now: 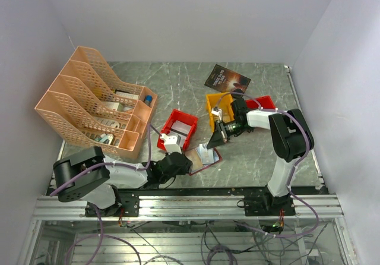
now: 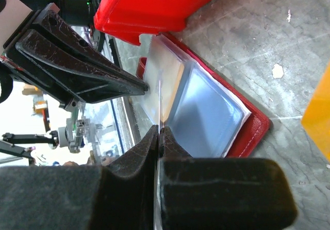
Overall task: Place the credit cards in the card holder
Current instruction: Insert the credit card into the card holder.
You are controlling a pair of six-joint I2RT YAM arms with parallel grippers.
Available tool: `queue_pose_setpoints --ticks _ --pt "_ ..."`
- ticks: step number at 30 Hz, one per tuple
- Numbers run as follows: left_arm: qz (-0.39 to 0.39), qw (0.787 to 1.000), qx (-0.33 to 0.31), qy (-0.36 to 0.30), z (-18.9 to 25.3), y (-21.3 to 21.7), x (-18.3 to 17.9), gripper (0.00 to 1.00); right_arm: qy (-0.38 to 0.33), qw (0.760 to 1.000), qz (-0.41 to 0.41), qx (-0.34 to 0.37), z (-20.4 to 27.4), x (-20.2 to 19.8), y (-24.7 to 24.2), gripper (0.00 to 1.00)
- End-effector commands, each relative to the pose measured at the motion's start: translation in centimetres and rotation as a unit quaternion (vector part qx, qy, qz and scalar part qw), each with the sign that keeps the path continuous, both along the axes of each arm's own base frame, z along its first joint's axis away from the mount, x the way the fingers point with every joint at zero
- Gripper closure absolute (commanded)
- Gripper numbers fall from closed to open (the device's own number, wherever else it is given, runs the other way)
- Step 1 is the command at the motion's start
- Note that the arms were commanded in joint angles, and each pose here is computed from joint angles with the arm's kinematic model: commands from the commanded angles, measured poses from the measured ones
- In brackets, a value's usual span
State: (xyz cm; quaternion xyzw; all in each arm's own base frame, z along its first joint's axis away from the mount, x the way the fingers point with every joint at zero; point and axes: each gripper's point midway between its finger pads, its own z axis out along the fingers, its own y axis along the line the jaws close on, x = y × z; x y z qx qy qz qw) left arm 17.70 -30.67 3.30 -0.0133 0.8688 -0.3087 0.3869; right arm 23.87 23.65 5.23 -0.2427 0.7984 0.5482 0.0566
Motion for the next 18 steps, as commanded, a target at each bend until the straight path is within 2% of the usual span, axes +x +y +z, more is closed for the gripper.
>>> queue_pose_setpoints --ticks 1,13,18 --pt "-0.002 0.999 0.044 0.015 -2.4 1.6 -0.8 0.93 0.005 1.0 0.006 -0.001 -0.5 -0.3 0.3 1.0" --pt "-0.007 0.999 0.047 0.021 -2.8 1.8 -1.1 0.93 0.006 0.999 0.007 -0.043 -2.2 -0.4 -0.2 1.0" --pt "-0.006 0.998 0.05 0.021 -2.9 2.0 -1.2 0.93 -0.032 0.996 0.021 -0.075 -2.4 0.3 0.2 1.0"
